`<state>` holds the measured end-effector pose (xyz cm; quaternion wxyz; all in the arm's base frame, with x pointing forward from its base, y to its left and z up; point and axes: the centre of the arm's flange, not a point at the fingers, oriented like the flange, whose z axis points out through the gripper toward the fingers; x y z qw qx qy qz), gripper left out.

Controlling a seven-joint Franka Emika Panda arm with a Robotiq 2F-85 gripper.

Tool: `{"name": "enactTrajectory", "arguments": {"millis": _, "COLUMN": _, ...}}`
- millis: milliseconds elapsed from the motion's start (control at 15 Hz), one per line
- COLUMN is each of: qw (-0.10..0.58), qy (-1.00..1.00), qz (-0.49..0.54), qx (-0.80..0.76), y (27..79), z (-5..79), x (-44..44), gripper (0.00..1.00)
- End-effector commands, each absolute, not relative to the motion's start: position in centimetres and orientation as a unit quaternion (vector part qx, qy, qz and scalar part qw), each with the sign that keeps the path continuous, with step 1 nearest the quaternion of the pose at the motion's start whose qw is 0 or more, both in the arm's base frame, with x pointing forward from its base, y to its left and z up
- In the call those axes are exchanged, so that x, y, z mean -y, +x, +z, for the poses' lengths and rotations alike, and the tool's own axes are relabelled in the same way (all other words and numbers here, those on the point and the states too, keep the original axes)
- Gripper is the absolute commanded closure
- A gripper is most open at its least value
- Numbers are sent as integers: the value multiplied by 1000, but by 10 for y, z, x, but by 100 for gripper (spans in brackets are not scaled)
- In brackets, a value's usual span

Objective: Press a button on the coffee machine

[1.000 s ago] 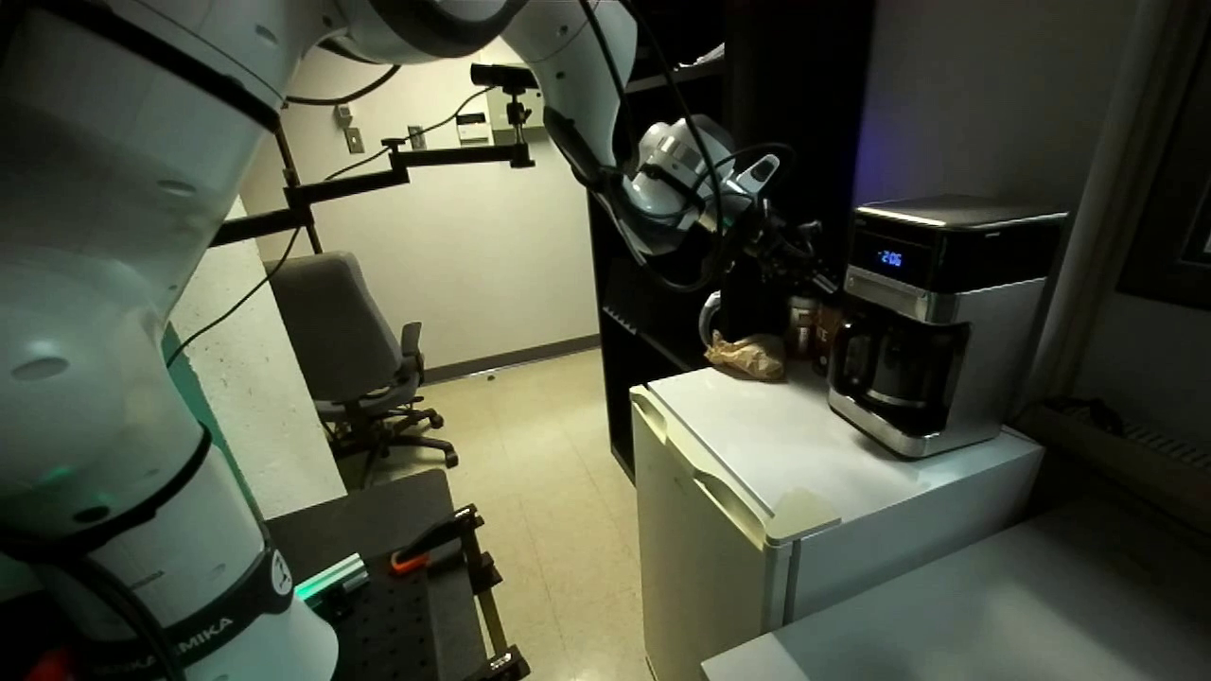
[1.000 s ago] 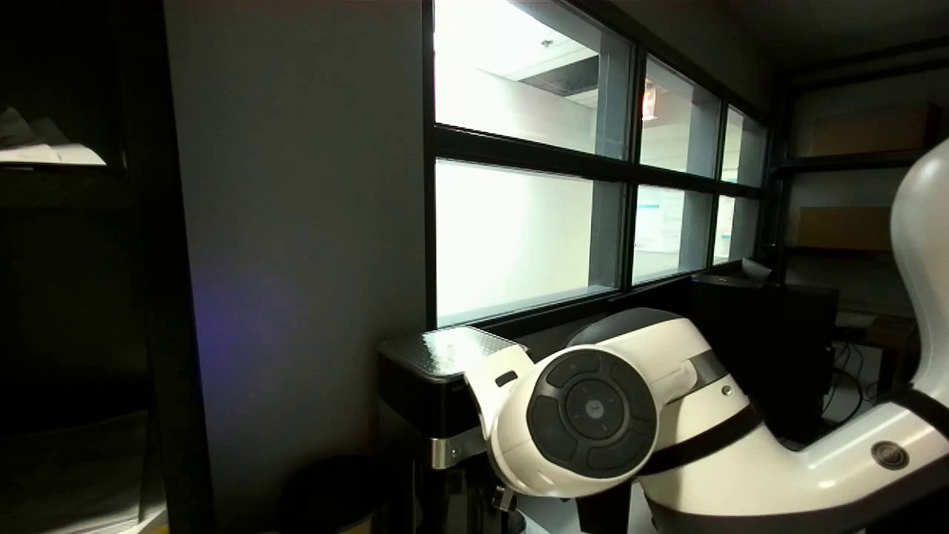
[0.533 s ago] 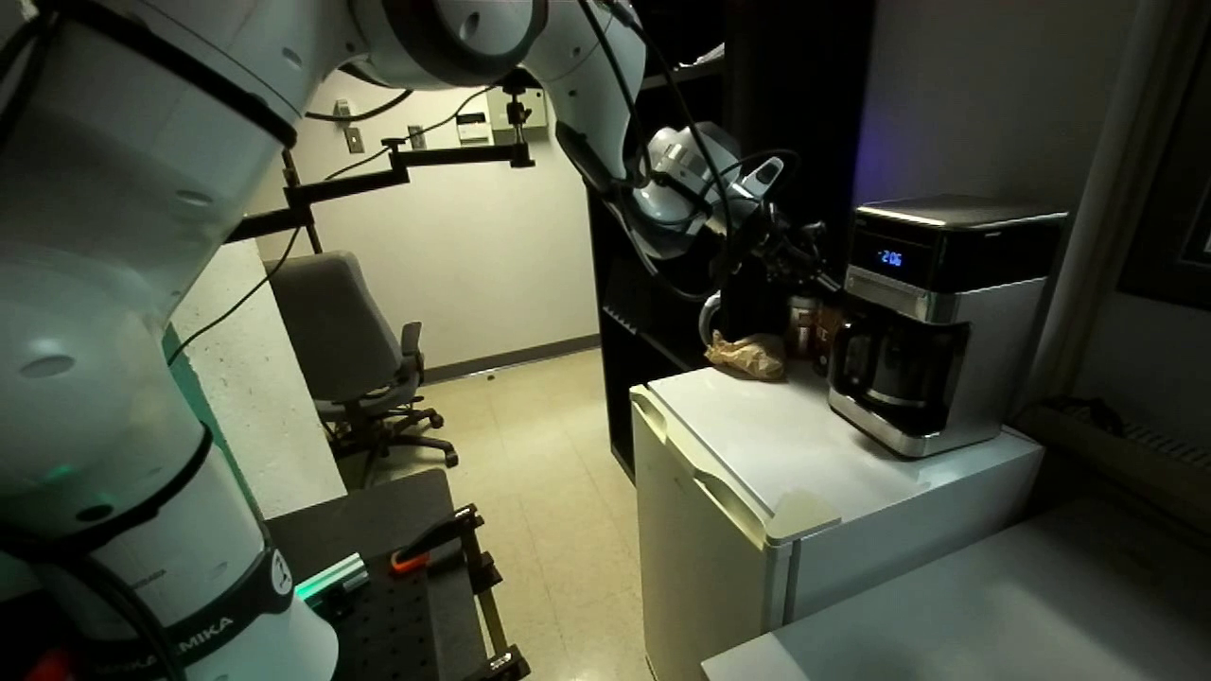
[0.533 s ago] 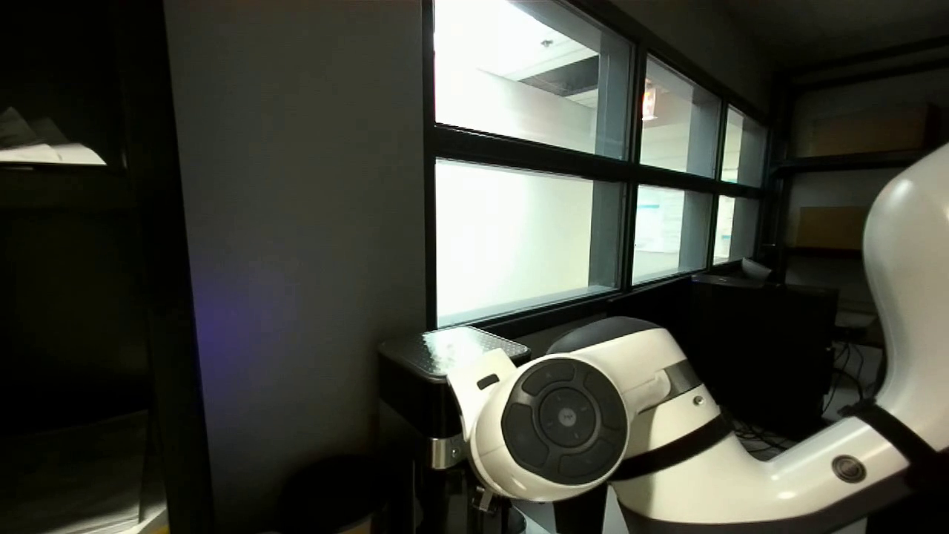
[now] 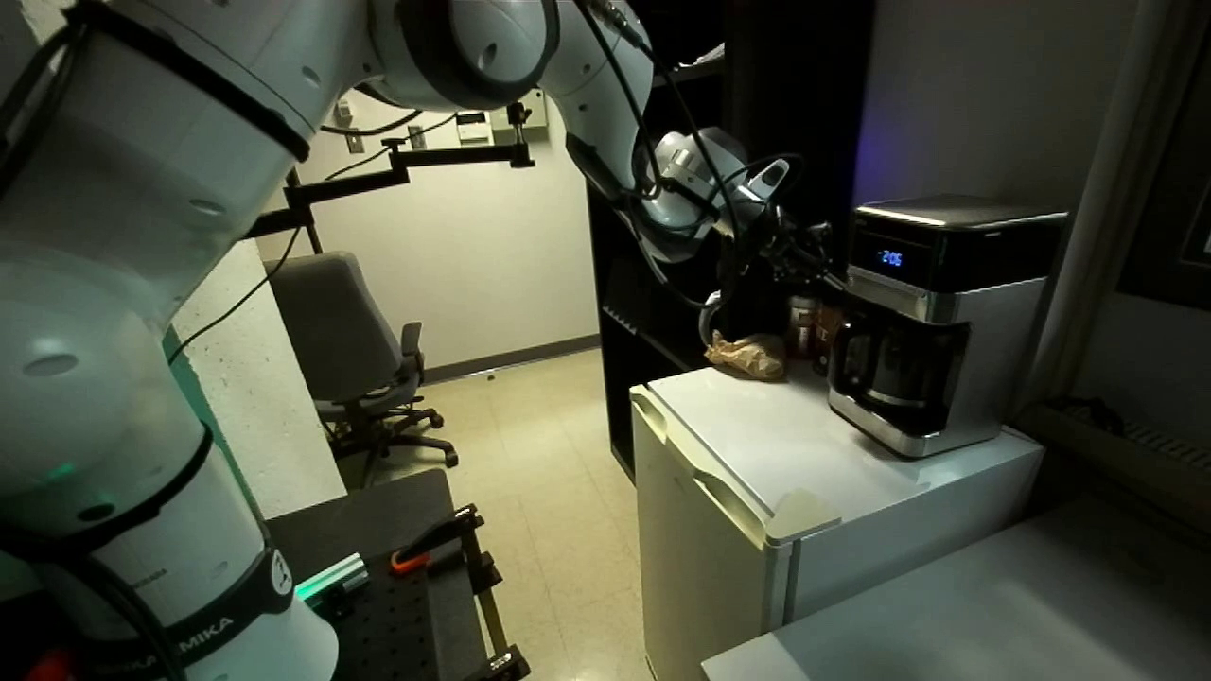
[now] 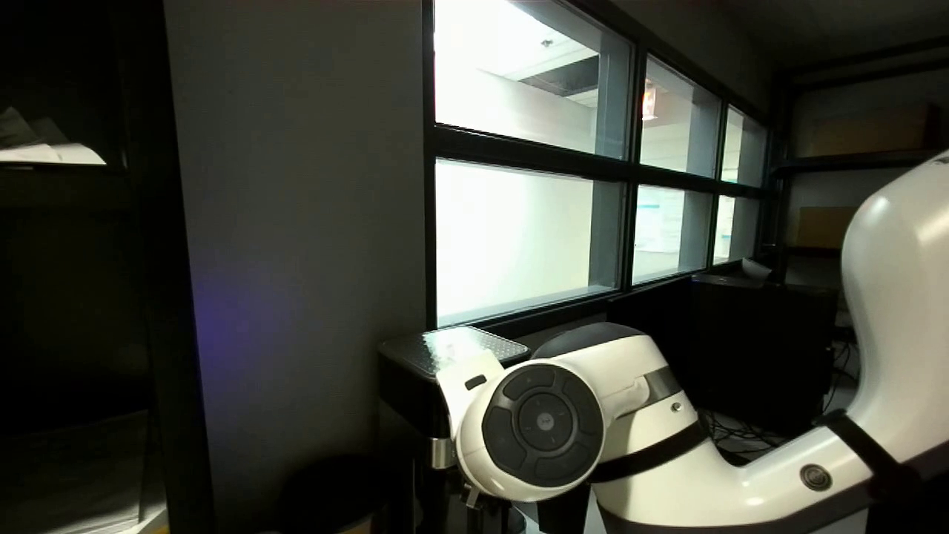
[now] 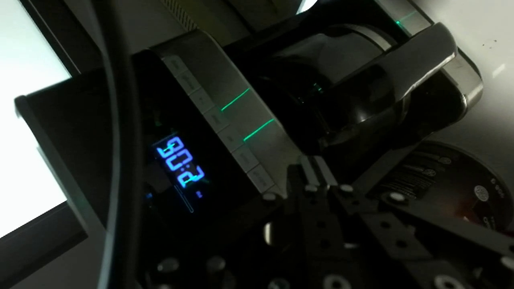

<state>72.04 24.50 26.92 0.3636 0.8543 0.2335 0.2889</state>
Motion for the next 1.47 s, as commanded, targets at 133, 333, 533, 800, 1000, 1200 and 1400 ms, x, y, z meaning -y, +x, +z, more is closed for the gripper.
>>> {"name": "enactTrajectory", "arguments": {"millis": 133, "qw": 363, "qy": 850, "qz": 299, "qx": -238, "y": 738, "z": 262, "x": -252, "gripper": 100}}
{"name": "enactTrajectory", "arguments": {"millis": 333, "qw": 362, "qy": 850, "qz": 300, "qx": -238, "y": 742, "z": 259, "x": -254, "gripper": 100}}
{"name": "enactTrajectory", "arguments": {"millis": 533, "qw": 362, "qy": 849, "qz": 303, "qx": -237, "y": 745, "z": 258, "x": -256, "gripper": 100}}
{"name": "enactTrajectory", "arguments": {"millis": 800, "qw": 362, "qy": 848, "qz": 306, "qx": -236, "y": 749, "z": 258, "x": -259, "gripper": 100}}
{"name": "enactTrajectory", "arguments": {"millis": 1000, "qw": 362, "qy": 848, "qz": 307, "qx": -235, "y": 752, "z": 257, "x": -260, "gripper": 100}}
{"name": "enactTrajectory", "arguments": {"millis": 1200, "qw": 361, "qy": 850, "qz": 305, "qx": -233, "y": 753, "z": 255, "x": -260, "gripper": 100}}
{"name": "enactTrajectory", "arguments": {"millis": 1400, "qw": 359, "qy": 851, "qz": 305, "qx": -233, "y": 753, "z": 254, "x": -260, "gripper": 100}}
